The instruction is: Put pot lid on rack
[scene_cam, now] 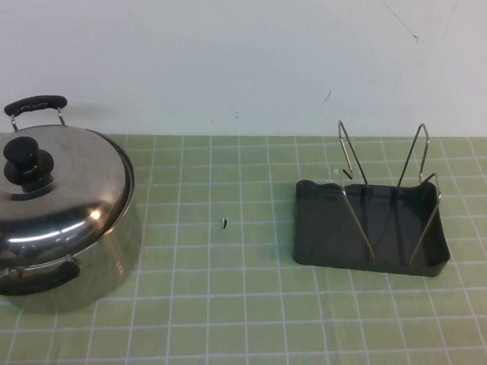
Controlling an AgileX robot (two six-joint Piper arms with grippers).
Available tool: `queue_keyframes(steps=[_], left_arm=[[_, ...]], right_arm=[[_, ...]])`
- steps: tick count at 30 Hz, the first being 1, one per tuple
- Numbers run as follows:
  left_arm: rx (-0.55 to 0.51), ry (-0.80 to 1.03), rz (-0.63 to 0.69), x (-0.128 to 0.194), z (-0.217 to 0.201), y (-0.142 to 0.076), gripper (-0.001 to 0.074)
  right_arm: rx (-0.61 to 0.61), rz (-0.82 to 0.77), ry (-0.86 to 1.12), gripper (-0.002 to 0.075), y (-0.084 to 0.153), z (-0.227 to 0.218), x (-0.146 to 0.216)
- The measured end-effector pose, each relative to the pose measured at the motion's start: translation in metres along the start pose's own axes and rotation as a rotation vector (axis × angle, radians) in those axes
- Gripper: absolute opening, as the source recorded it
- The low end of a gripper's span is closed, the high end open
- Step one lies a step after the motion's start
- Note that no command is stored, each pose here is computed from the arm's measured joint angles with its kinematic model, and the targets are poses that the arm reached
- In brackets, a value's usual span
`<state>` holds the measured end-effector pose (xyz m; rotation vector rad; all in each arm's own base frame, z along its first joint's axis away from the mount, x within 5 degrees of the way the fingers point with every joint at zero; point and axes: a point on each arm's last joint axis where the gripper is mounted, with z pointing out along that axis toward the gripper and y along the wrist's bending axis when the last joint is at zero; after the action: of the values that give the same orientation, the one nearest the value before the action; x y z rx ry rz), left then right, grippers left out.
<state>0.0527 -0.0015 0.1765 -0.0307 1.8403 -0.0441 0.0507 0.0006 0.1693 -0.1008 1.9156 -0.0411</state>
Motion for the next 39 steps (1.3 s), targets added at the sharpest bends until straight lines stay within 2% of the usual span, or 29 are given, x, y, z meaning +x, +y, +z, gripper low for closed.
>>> queue_keyframes(steps=[11, 19, 26, 33, 39], left_arm=[[0.000, -0.008, 0.000, -0.001, 0.000, 0.000, -0.0003], [-0.002, -0.167, 0.000, -0.014, -0.001, 0.000, -0.0003], [-0.006, -0.369, 0.015, -0.032, -0.006, 0.000, -0.0003], [-0.008, -0.592, 0.036, -0.050, -0.015, 0.000, -0.0003], [-0.008, -0.631, 0.038, -0.053, -0.017, 0.000, -0.0003]], right_arm=[[0.000, 0.000, 0.000, -0.0001, 0.000, 0.000, 0.000], [0.001, 0.000, -0.032, -0.0001, 0.000, 0.001, -0.001], [0.012, -0.006, -0.201, -0.0001, -0.001, -0.001, -0.016], [0.025, -0.006, -0.494, -0.0001, -0.002, -0.010, -0.041], [0.034, -0.017, -0.616, -0.0001, -0.002, -0.015, -0.050]])
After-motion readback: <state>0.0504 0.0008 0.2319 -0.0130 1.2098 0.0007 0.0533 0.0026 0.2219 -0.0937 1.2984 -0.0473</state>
